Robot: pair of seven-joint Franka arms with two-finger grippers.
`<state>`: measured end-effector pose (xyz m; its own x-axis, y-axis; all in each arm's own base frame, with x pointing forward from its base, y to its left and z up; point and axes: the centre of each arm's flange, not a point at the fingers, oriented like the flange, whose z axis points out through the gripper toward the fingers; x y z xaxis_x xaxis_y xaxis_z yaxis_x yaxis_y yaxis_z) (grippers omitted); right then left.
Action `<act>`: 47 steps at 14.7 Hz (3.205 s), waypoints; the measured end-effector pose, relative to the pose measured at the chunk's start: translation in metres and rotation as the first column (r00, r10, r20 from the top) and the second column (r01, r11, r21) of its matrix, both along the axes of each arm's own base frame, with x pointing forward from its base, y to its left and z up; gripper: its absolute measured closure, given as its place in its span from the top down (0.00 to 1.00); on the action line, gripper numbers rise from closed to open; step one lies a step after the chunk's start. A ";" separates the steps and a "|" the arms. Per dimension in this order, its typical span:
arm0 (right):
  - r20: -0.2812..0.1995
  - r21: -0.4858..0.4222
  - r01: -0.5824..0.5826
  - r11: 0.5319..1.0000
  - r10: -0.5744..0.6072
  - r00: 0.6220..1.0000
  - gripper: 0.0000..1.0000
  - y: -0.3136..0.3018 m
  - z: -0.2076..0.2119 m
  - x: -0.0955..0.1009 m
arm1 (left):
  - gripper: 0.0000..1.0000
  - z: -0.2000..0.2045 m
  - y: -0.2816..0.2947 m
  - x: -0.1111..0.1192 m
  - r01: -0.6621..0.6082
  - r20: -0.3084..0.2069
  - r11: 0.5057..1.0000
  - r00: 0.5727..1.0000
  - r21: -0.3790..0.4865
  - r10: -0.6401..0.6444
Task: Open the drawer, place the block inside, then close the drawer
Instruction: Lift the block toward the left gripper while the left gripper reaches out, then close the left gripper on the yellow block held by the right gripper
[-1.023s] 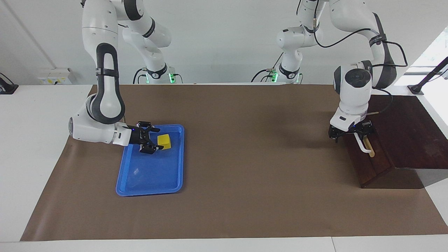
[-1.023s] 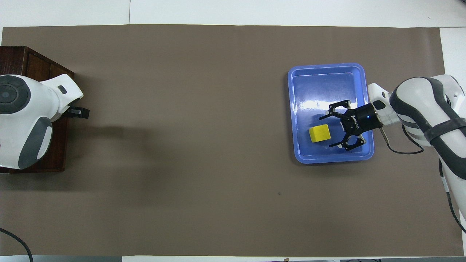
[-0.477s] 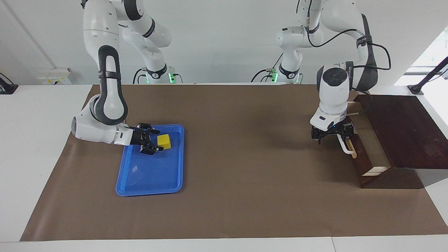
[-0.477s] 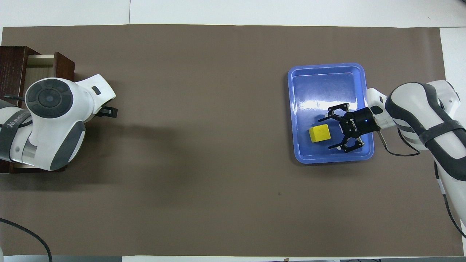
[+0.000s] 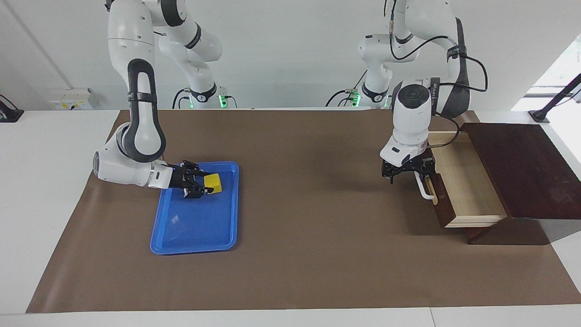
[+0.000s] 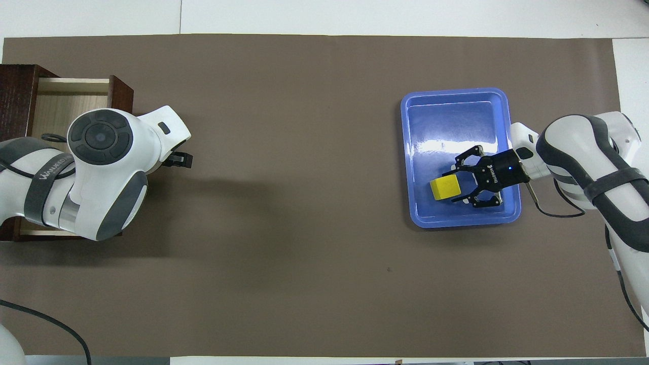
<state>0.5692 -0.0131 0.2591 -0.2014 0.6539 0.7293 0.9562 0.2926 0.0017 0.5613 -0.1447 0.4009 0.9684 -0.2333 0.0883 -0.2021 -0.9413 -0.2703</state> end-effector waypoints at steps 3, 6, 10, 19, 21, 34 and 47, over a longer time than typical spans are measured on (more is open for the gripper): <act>0.005 0.000 -0.002 1.000 0.002 1.000 0.55 0.001 0.002 0.002 | 1.00 0.002 0.001 0.001 -0.010 -0.005 1.000 1.000 -0.006 0.010; 0.016 -0.001 -0.003 1.000 0.003 1.000 0.55 0.002 0.008 0.006 | 1.00 0.031 0.001 0.009 -0.068 -0.049 0.998 0.997 -0.011 0.068; -0.036 0.019 0.007 1.000 -0.006 0.999 0.55 0.012 0.032 0.016 | 1.00 0.098 -0.001 0.024 -0.187 -0.098 0.980 0.979 -0.071 0.180; -0.145 -0.084 0.073 0.994 -0.085 0.986 0.55 0.151 0.162 0.019 | 1.00 0.101 -0.021 0.012 -0.734 -0.186 0.662 0.679 -0.152 0.710; -0.139 -0.109 0.100 0.989 -0.115 0.984 0.55 0.190 0.181 0.014 | 1.00 0.104 -0.030 0.010 -0.838 -0.212 0.521 0.545 -0.160 0.811; -0.064 -0.132 0.292 0.947 -0.302 0.951 0.55 0.379 0.198 -0.032 | 1.00 0.094 -0.108 -0.032 -0.975 -0.148 -0.203 -0.188 -0.092 0.971; -0.078 -0.099 0.331 0.938 -0.339 0.938 0.55 0.386 0.196 -0.031 | 1.00 0.095 -0.157 -0.071 -0.959 -0.291 -0.226 -0.171 -0.169 0.941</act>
